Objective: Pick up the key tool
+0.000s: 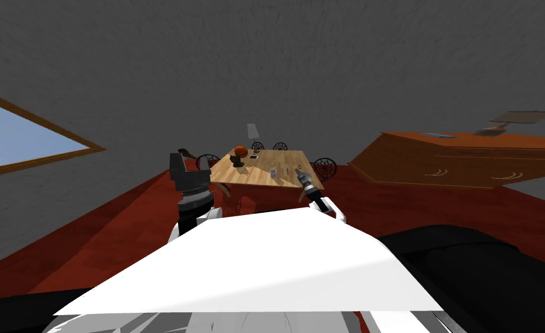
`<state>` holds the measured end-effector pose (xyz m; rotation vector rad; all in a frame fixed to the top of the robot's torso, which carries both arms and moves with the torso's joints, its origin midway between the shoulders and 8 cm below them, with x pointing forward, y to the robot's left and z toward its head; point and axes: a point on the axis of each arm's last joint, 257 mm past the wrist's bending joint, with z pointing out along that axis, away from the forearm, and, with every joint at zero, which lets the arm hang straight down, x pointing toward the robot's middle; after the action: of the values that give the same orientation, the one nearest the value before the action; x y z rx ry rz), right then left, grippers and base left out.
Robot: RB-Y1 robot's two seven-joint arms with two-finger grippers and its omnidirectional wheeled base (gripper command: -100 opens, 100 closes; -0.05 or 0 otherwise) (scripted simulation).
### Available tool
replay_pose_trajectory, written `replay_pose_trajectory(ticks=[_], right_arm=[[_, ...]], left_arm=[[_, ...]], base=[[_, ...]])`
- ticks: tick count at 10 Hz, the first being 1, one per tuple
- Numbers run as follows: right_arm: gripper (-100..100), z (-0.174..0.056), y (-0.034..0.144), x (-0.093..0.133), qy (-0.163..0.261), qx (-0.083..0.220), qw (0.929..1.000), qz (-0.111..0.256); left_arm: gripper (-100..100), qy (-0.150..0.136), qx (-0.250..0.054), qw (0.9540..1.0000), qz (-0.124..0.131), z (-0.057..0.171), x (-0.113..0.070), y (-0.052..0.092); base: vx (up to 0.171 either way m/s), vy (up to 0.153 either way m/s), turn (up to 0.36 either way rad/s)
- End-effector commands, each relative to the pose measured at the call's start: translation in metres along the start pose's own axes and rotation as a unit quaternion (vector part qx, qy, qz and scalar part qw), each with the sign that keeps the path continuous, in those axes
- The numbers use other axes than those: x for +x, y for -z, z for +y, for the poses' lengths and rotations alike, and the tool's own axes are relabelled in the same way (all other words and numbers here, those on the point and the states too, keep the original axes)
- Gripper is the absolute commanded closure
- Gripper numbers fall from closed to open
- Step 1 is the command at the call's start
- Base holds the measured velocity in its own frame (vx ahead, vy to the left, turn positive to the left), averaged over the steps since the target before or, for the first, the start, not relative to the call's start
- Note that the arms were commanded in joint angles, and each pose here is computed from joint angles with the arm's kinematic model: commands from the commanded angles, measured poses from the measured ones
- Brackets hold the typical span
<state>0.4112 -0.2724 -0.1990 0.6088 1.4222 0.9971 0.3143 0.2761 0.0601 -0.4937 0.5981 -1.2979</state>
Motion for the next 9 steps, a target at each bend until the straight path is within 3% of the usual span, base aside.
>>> replay_pose_trajectory(ticks=[1, 2, 3, 5, 6, 7, 8, 9], right_arm=[[-100, -0.019, 0.006, 0.0, 0.006, 0.023, 0.9996, 0.013], [-100, -0.044, 0.012, 0.002, 0.014, 0.052, 0.9981, 0.028], [-100, -0.049, 0.014, 0.002, 0.014, 0.057, 0.9979, 0.029], [-100, -0.098, 0.032, 0.001, 0.027, 0.116, 0.9914, 0.054], [-100, -0.109, 0.037, 0.0, 0.029, 0.127, 0.9899, 0.056], [-100, -0.132, 0.049, -0.004, 0.038, 0.156, 0.9848, 0.067], [-100, -0.138, 0.052, -0.004, 0.038, 0.163, 0.9837, 0.067], [-100, -0.165, 0.067, -0.01, 0.046, 0.195, 0.9767, 0.076]], left_arm=[[0, 0.0, 0.0, 1.0, 0.0, 0.0, 0.0, 0.0], [0, 0.0, 0.0, 1.0, 0.0, 0.0, 0.0, 0.0], [0, 0.0, 0.0, 1.0, 0.0, 0.0, 0.0, 0.0], [0, 0.0, 0.0, 1.0, 0.0, 0.0, 0.0, 0.0], [0, 0.0, 0.0, 1.0, 0.0, 0.0, 0.0, 0.0], [0, 0.0, 0.0, 1.0, 0.0, 0.0, 0.0, 0.0], [0, 0.0, 0.0, 1.0, 0.0, 0.0, 0.0, 0.0], [0, 0.0, 0.0, 1.0, 0.0, 0.0, 0.0, 0.0]], base=[[-0.039, 0.034, 0.15], [-0.034, 0.039, 0.311], [-0.021, 0.029, 0.138], [-0.024, 0.055, 0.333], [-0.022, 0.041, 0.209], [-0.013, 0.045, 0.358], [-0.007, 0.028, 0.143], [-0.009, 0.045, 0.291]])
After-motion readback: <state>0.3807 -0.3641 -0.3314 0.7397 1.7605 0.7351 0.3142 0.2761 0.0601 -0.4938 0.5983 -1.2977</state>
